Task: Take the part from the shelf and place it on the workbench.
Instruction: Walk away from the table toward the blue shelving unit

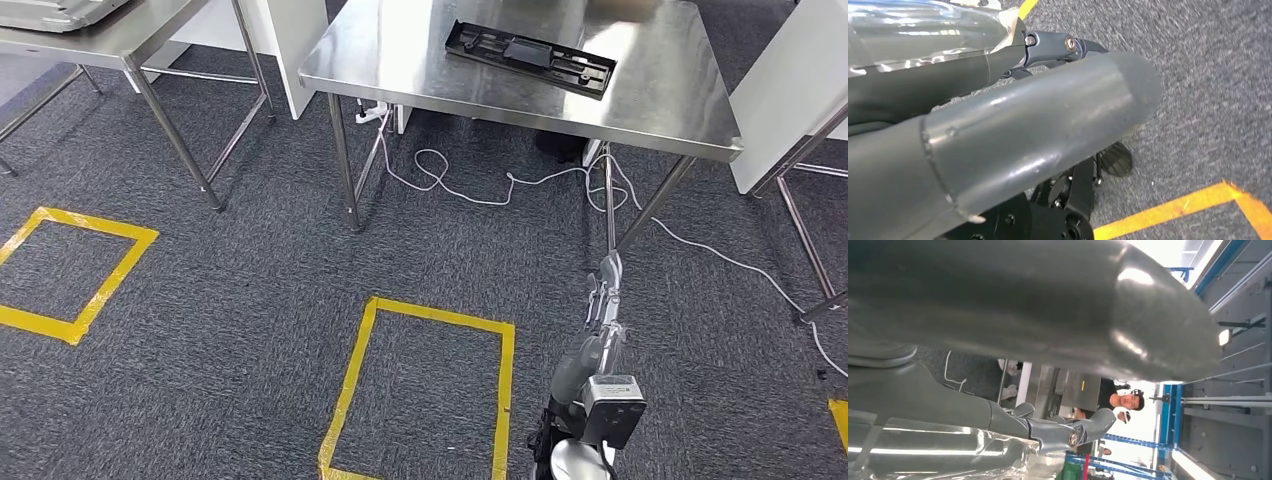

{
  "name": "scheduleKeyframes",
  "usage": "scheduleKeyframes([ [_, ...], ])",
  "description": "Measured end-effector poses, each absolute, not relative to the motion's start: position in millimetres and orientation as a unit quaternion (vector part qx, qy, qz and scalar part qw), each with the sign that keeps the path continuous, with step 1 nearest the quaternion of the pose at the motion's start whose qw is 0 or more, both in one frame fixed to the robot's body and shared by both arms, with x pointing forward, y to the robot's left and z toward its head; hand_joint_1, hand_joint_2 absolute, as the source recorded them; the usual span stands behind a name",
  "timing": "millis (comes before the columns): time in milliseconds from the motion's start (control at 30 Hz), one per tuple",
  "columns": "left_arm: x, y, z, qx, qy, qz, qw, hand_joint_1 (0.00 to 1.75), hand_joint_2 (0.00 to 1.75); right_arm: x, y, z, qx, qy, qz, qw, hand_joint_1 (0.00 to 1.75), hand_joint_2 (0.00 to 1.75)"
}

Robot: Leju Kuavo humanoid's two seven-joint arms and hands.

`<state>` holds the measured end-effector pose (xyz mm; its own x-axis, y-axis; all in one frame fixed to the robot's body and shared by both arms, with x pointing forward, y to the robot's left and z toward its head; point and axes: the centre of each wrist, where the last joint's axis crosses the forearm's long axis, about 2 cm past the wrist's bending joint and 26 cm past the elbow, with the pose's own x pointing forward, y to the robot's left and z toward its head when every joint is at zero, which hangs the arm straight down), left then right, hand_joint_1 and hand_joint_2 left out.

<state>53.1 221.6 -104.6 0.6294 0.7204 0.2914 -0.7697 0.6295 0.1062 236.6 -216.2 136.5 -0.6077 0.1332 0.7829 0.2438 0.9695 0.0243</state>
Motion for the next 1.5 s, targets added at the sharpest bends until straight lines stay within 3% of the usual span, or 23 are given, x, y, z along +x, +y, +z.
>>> scheduleKeyframes([
  [1500,51,238,-107,0.115,-0.132,0.345,0.922,0.0,0.0,208,-251,107,-0.183,-0.867,-0.055,0.46,0.0,0.0],
])
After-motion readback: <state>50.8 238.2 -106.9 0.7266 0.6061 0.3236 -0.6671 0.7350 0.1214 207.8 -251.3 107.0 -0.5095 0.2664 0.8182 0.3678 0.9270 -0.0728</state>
